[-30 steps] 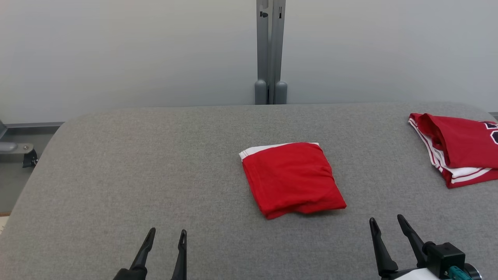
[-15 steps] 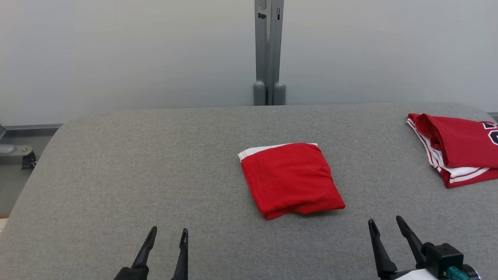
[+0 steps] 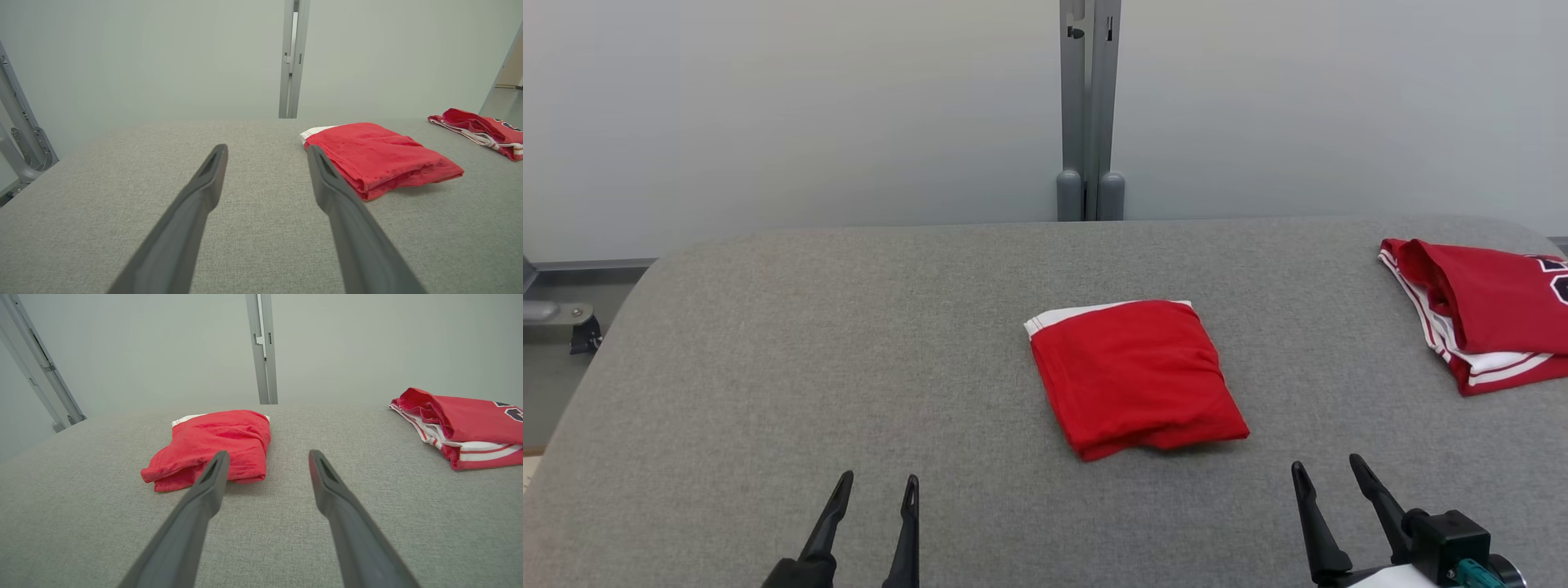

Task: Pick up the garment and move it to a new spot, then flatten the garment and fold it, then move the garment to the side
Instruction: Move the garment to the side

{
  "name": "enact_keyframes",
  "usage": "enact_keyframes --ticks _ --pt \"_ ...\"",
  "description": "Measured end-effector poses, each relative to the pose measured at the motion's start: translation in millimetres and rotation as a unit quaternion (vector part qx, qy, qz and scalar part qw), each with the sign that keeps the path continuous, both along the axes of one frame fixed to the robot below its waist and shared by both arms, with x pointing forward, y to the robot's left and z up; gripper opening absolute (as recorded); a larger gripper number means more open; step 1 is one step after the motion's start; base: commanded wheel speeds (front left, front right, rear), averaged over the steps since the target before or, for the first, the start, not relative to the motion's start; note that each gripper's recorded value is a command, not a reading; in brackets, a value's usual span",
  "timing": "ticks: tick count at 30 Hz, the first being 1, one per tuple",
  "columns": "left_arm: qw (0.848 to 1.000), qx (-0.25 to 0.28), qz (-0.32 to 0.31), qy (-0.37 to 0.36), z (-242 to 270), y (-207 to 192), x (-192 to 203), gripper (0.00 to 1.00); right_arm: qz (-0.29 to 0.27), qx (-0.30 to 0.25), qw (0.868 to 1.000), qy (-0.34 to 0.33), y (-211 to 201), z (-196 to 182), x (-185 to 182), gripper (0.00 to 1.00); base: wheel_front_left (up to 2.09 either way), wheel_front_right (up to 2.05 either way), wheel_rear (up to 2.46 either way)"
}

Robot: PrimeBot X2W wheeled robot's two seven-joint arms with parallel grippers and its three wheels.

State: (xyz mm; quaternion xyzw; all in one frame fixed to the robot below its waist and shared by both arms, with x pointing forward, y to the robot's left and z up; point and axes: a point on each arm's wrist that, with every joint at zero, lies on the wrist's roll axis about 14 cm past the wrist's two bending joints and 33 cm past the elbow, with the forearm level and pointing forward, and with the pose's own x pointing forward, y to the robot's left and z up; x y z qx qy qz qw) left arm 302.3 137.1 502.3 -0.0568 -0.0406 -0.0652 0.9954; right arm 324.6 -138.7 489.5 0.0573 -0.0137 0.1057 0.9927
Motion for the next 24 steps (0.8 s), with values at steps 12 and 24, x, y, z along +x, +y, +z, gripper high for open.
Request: enact_keyframes --ticks 12,24 --pt "1.0 0.0 0.001 0.001 -0.5 -0.7 0.2 1.0 0.009 0.006 1.0 0.004 6.9 -1.2 3.3 1.0 0.0 0.0 0.0" --pt "1.0 0.001 0.015 0.011 -4.4 6.4 2.9 1.0 0.024 0.077 0.997 0.009 22.3 6.8 50.6 1.0 0.0 0.0 0.0"
